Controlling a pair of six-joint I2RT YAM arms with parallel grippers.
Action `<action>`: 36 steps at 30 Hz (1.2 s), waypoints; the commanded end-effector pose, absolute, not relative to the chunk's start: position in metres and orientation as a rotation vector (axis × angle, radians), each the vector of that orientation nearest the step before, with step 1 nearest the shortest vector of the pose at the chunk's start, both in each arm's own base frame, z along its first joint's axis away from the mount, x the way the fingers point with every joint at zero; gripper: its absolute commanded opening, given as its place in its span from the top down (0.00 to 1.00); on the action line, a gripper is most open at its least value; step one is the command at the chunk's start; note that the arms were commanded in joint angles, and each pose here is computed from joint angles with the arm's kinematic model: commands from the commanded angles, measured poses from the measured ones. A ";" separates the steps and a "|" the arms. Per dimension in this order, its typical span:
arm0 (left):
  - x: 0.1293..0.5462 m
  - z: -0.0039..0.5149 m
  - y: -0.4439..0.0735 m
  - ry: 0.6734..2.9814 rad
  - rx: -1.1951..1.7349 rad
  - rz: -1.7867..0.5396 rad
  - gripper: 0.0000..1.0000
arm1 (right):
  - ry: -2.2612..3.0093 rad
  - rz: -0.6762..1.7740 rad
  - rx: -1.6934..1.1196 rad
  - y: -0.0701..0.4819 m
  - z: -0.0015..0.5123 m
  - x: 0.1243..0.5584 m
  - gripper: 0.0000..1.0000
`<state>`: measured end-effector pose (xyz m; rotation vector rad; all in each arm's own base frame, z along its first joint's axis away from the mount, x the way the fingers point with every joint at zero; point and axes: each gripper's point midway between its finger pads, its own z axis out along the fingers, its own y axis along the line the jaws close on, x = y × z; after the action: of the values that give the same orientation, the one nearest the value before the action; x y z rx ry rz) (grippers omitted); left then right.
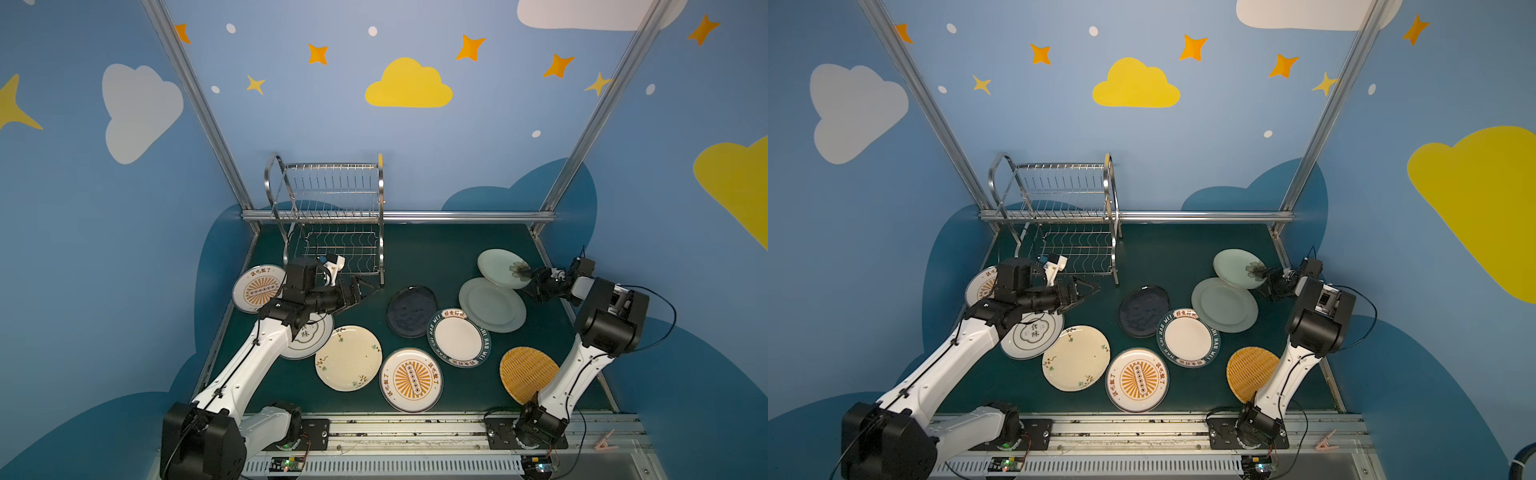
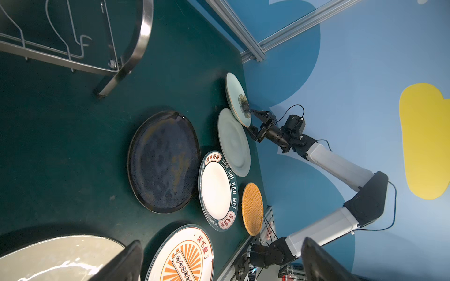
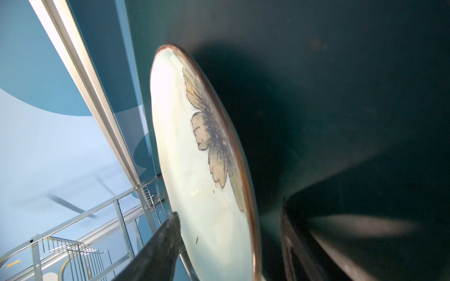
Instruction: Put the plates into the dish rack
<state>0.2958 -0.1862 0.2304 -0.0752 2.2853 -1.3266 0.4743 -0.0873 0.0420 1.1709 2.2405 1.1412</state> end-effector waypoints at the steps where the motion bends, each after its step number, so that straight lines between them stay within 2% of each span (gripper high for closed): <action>1: 0.299 0.233 -0.184 2.259 -0.088 -1.359 0.00 | 2.240 1.170 1.181 -0.084 0.032 0.481 0.41; 11: 0.302 0.232 -0.179 2.250 -0.113 -1.358 0.00 | 2.197 1.225 1.205 -0.082 0.018 0.491 0.55; 25: 0.305 0.232 -0.174 2.239 -0.134 -1.355 0.00 | 2.166 1.268 1.158 -0.078 0.021 0.499 0.99; 30: 0.305 0.232 -0.173 2.240 -0.143 -1.348 0.00 | 2.132 1.296 1.139 -0.079 0.033 0.506 1.00; 36: 0.307 0.232 -0.170 2.234 -0.159 -1.326 0.00 | 2.084 1.304 1.088 -0.081 0.073 0.519 1.00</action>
<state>0.3056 -0.1729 0.2299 -0.1573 2.2529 -1.3408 0.5036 -0.0795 0.0383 1.1378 2.1339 1.2987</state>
